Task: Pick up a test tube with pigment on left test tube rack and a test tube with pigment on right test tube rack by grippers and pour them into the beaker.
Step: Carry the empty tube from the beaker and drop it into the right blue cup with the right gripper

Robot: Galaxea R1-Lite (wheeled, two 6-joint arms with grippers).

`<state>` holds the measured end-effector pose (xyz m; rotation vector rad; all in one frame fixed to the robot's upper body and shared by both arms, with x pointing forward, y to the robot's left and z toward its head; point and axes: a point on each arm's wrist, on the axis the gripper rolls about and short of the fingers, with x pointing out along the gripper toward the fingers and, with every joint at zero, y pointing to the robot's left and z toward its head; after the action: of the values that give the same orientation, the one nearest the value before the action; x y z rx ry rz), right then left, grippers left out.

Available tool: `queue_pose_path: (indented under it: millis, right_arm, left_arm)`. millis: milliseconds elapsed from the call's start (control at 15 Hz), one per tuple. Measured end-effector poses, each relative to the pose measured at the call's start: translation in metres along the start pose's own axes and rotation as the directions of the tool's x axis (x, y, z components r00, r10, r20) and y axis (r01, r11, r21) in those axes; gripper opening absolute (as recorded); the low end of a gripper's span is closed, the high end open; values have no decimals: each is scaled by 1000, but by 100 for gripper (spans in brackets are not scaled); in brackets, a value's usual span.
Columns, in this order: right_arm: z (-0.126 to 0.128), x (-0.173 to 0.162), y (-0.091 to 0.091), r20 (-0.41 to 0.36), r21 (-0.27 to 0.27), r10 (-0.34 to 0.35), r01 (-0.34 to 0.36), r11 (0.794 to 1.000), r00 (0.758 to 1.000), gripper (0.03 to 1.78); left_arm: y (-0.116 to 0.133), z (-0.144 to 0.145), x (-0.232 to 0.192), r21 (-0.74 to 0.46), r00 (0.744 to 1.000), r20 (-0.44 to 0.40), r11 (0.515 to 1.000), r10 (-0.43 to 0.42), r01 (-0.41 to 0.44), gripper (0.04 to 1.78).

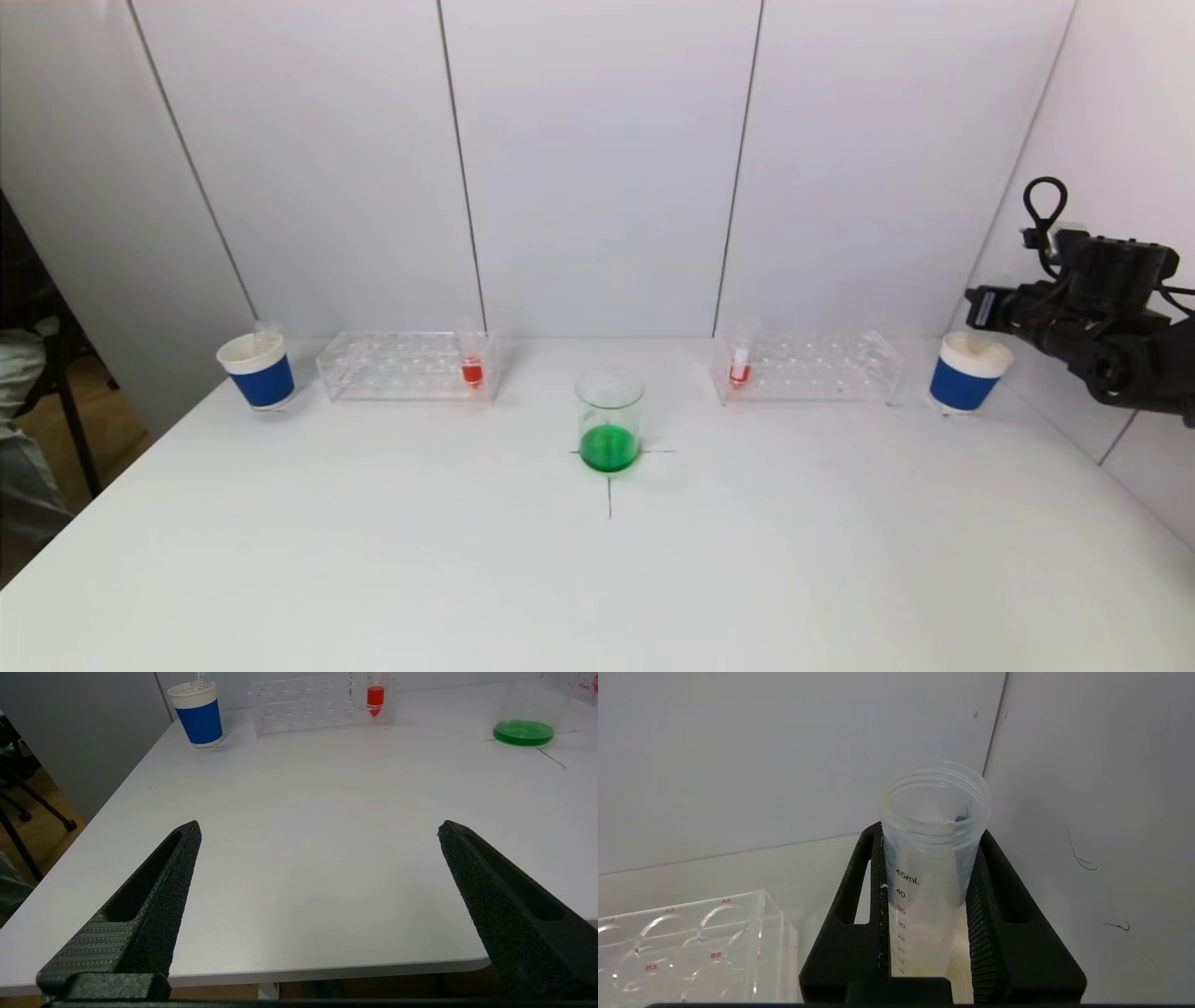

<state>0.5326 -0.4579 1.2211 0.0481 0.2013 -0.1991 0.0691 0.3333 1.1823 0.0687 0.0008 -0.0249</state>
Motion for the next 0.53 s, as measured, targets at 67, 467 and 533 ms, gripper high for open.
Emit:
queue_pose_path:
  millis: [67, 467, 533]
  right_arm:
    - [-2, 3, -1, 5, 0, -1, 1, 1000, 1000, 52]
    - [-19, 7, -4, -20, -3, -3, 3, 1000, 1000, 52]
    - [-21, 6, -4, -15, -5, -4, 4, 1000, 1000, 52]
  left_arm:
    - [0, 0, 0, 0, 1000, 0, 1000, 0, 0, 177]
    - [0, 0, 0, 0, 1000, 0, 1000, 0, 0, 177]
    - [0, 0, 0, 0, 1000, 0, 1000, 1, -1, 177]
